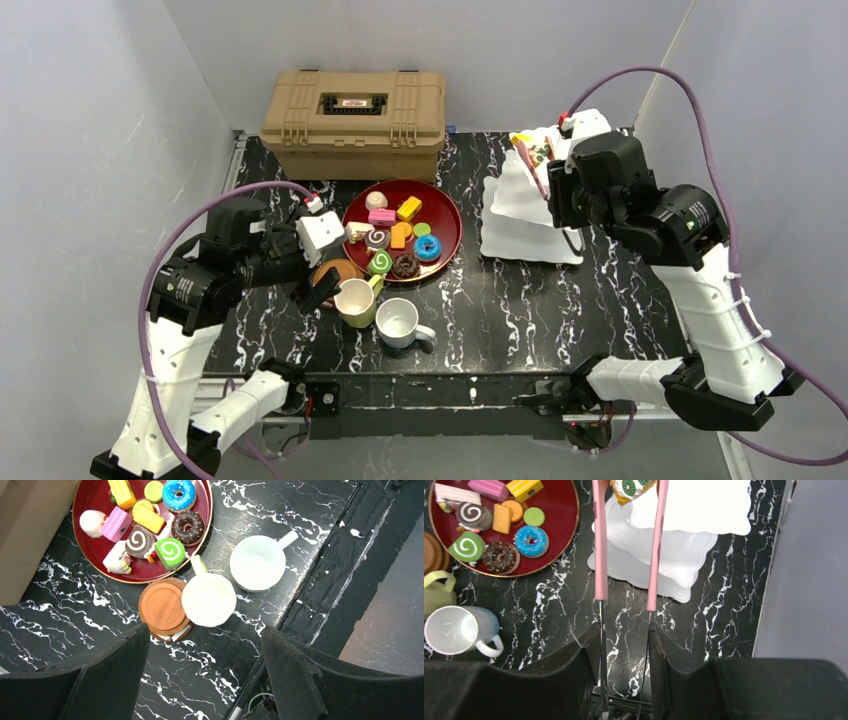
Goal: Serve the afternoon tea
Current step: Place the desert on the desert table.
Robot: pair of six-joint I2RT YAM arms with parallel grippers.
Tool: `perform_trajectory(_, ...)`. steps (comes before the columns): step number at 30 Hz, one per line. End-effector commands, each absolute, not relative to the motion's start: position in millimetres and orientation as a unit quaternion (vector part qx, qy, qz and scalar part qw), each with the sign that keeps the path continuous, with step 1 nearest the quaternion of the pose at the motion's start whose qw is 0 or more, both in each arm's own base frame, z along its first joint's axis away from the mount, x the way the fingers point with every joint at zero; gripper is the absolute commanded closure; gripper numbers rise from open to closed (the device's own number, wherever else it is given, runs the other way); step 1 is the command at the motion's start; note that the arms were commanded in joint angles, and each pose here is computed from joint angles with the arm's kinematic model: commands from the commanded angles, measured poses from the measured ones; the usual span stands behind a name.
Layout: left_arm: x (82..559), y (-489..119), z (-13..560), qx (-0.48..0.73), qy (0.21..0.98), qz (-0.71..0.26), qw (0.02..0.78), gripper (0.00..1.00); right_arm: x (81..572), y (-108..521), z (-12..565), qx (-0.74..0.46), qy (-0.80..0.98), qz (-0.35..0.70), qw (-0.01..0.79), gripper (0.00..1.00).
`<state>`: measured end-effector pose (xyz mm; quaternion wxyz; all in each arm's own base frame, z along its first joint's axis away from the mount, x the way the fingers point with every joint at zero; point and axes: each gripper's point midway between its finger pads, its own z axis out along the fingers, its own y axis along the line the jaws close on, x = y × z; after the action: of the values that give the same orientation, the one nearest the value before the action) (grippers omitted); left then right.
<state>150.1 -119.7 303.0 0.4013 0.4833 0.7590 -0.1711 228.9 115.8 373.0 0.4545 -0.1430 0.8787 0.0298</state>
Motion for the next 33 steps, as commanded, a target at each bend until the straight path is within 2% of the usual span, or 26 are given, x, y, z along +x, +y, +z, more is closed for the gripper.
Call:
perform_trajectory(1, 144, -121, 306, 0.488, 0.755, -0.182, 0.398, 0.2, 232, 102, 368, -0.126, 0.88, -0.006, 0.457, 0.56)
perform_trajectory(10, 144, -122, 308, 0.492, 0.751, -0.183, 0.4, 0.2, 225, 89, 347, -0.121, 0.89, -0.032, 0.438, 0.55)
perform_trajectory(27, 141, -120, 311, 0.498, 0.747, -0.177, 0.403, 0.2, 201, 113, 293, -0.158, 0.915, 0.035, 0.371, 0.56)
perform_trajectory(33, 141, -119, 310, 0.498, 0.748, -0.175, 0.402, 0.2, 207, 123, 301, -0.156, 0.905, 0.058, 0.392, 0.56)
